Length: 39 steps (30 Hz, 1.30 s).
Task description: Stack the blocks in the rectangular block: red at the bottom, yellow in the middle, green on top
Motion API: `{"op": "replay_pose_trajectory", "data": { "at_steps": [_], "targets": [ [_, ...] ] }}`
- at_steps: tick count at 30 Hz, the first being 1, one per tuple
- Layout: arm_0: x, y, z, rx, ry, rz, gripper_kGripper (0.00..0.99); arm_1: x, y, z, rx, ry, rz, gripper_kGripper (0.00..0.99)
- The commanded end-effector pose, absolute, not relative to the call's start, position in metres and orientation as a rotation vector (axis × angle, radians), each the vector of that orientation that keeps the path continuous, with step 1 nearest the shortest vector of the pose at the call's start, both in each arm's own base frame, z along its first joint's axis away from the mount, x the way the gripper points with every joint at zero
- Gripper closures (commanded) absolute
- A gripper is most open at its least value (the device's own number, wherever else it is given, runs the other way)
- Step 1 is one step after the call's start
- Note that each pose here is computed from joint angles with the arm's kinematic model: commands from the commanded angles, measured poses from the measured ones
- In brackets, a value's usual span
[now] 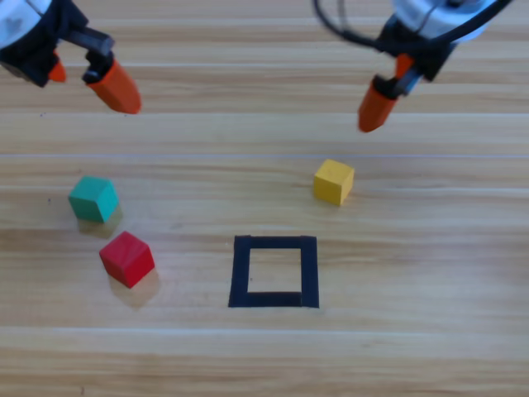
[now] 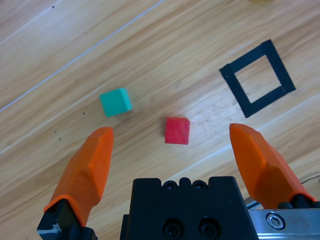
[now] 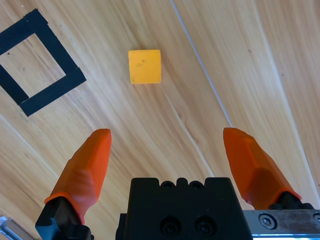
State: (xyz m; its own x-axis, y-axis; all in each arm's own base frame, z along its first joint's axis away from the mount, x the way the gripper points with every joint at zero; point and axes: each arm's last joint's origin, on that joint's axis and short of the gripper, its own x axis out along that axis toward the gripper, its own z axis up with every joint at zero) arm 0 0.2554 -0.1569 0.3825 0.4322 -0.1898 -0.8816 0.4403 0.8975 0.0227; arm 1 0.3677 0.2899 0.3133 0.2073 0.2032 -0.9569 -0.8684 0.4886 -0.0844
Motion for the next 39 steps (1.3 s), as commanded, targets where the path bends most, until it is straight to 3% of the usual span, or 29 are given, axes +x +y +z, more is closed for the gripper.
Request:
{"op": "replay_pose_trajectory", "data": {
  "at_steps": [1,14,25,32,35,39],
  "targets": [
    [0.268,-0.143,0.361,0.289,1.143,-0.363,0.0,0.372,0.351,0.237,-0.844,1.272,0.908,0.004],
    [0.263,-0.14,0.32,0.424,1.293,-0.385,0.0,0.39,0.369,0.183,-0.884,1.345,0.868,0.013],
    [0.272,-0.151,0.279,0.389,1.367,-0.48,0.0,0.394,0.372,0.161,-0.906,1.369,0.852,0.045],
    [0.272,-0.158,0.257,0.392,1.384,-0.494,0.0,0.396,0.373,0.148,-0.91,1.387,0.856,0.174],
    [0.273,-0.159,0.248,0.391,1.391,-0.492,0.0,0.396,0.374,0.143,-0.913,1.388,0.855,0.183],
    [0.274,-0.165,0.247,0.382,1.382,-0.487,0.0,0.397,0.375,0.139,-0.914,1.386,0.859,0.376]
  ]
}}
